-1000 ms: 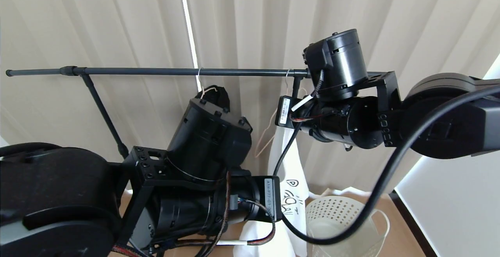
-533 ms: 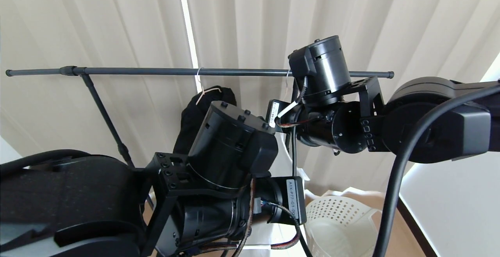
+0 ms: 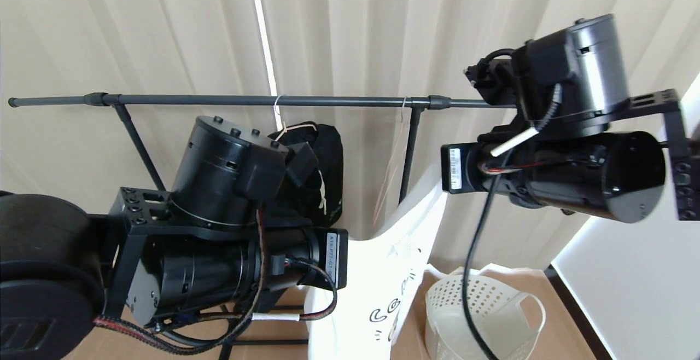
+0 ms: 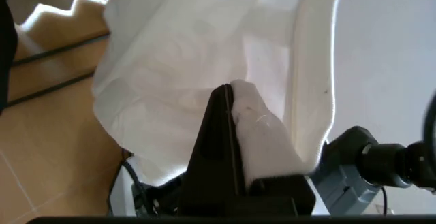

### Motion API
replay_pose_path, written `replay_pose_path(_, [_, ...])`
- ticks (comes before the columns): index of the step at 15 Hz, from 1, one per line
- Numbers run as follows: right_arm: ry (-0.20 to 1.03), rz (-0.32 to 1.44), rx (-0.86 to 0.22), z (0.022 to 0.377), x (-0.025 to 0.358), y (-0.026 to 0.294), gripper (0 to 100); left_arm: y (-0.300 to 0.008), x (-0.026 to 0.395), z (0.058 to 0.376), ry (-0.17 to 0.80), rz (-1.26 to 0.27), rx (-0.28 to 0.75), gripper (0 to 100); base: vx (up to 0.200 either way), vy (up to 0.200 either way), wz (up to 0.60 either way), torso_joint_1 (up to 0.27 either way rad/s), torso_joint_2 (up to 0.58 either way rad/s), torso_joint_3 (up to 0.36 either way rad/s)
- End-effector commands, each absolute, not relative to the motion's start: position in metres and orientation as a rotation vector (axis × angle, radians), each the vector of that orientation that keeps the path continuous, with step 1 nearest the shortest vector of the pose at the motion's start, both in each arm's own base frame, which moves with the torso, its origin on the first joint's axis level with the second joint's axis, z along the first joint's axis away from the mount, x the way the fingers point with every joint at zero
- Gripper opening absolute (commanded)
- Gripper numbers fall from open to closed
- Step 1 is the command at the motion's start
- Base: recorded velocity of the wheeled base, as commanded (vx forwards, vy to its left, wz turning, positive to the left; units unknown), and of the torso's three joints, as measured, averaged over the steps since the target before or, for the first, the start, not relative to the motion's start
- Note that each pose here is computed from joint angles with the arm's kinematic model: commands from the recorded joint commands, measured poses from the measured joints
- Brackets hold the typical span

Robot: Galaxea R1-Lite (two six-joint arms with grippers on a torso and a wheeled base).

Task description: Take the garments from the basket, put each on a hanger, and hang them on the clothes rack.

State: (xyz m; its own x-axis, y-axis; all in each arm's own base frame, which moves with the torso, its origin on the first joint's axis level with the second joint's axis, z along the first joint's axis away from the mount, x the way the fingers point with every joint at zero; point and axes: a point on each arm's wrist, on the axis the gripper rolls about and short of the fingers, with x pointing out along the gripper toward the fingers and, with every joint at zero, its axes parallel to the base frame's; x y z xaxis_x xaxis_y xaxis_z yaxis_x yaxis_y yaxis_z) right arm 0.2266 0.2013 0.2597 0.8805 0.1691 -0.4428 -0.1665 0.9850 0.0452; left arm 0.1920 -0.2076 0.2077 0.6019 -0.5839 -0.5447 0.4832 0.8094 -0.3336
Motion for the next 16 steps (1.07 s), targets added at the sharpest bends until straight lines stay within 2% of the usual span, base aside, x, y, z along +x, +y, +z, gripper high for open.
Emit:
replay_pose_path(1, [0.415, 0.161, -0.061, 0.272, 0.197, 0.17, 0, -0.213, 0.204, 0.213, 0.659, -0.615, -0.16, 0, 0.0, 0.0, 0.0, 0.0, 0.0, 0.0])
replay_pose_path(5, [0.405, 0.12, -0.19, 0.266, 0.19, 0.161, 0, -0.236, 0.225, 0.215, 0.644, -0.624, -0.159, 0, 0.0, 0.0, 0.0, 0.0, 0.0, 0.0])
replay_pose_path(12, [0.411, 0.055, -0.206, 0.266, 0.201, 0.148, 0, -0.248, 0.232, 0.205, 0.658, -0.63, -0.123, 0, 0.0, 0.0, 0.0, 0.0, 0.0, 0.0])
replay_pose_path(13, [0.412, 0.054, -0.208, 0.266, 0.202, 0.147, 0, -0.247, 0.231, 0.204, 0.663, -0.629, -0.119, 100, 0.0, 0.0, 0.0, 0.0, 0.0, 0.0])
replay_pose_path(16, [0.417, 0.027, -0.204, 0.265, 0.206, 0.142, 0, -0.239, 0.22, 0.206, 0.665, -0.637, -0.115, 100, 0.0, 0.0, 0.0, 0.0, 0.0, 0.0])
